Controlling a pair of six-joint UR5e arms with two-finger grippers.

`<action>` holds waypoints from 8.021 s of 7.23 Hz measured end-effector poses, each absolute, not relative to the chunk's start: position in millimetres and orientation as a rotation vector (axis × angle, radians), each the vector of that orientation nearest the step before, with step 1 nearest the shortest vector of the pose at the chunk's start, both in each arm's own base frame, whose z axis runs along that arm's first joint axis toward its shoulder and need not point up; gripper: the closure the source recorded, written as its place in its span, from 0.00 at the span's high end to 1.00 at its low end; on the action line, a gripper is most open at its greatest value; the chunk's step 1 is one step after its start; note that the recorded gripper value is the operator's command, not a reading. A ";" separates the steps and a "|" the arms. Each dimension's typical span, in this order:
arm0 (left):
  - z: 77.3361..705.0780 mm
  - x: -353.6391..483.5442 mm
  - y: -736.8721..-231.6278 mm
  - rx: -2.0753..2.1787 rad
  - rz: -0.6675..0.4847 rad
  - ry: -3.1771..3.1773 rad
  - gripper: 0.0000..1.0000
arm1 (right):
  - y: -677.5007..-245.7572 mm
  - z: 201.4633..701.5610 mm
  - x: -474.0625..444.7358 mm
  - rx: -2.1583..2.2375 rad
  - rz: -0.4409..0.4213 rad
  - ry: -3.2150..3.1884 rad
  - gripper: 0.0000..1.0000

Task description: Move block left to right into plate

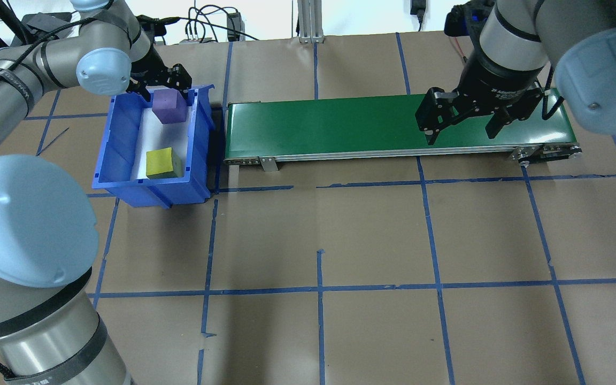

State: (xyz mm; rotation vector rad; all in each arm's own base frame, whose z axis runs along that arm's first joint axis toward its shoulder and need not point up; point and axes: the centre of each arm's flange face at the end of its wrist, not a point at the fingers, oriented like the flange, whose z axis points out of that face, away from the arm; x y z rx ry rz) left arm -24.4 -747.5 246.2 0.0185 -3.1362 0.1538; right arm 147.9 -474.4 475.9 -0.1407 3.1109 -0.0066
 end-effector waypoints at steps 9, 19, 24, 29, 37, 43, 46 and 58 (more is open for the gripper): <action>281.4 -24.2 -747.2 0.012 0.251 -3.142 0.33 | -474.8 476.0 148.0 -0.138 -0.011 3.110 1.00; 278.1 -227.4 -693.9 -0.153 0.106 -3.106 0.51 | -475.0 476.1 148.1 -0.138 -0.013 3.110 1.00; 273.3 -238.7 -673.6 -0.123 0.072 -3.107 1.00 | -474.8 476.0 148.0 -0.138 -0.011 3.110 1.00; 388.6 -213.3 -648.8 -0.075 0.293 -3.038 1.00 | -474.8 476.0 147.9 -0.138 -0.011 3.111 1.00; 281.2 -24.6 -628.4 0.236 -0.173 -3.104 0.99 | -474.8 476.1 147.9 -0.138 -0.011 3.111 1.00; 205.5 -17.3 -648.6 0.236 -0.227 -3.110 0.66 | -474.9 475.9 148.0 -0.139 -0.010 3.111 1.00; 205.8 -18.7 -641.5 0.222 -0.318 -3.095 0.57 | -474.9 476.0 147.9 -0.138 -0.011 3.111 1.00; 377.0 -157.3 -651.3 -0.103 0.170 -3.145 0.51 | -610.3 371.0 -50.0 -0.146 0.022 2.927 1.00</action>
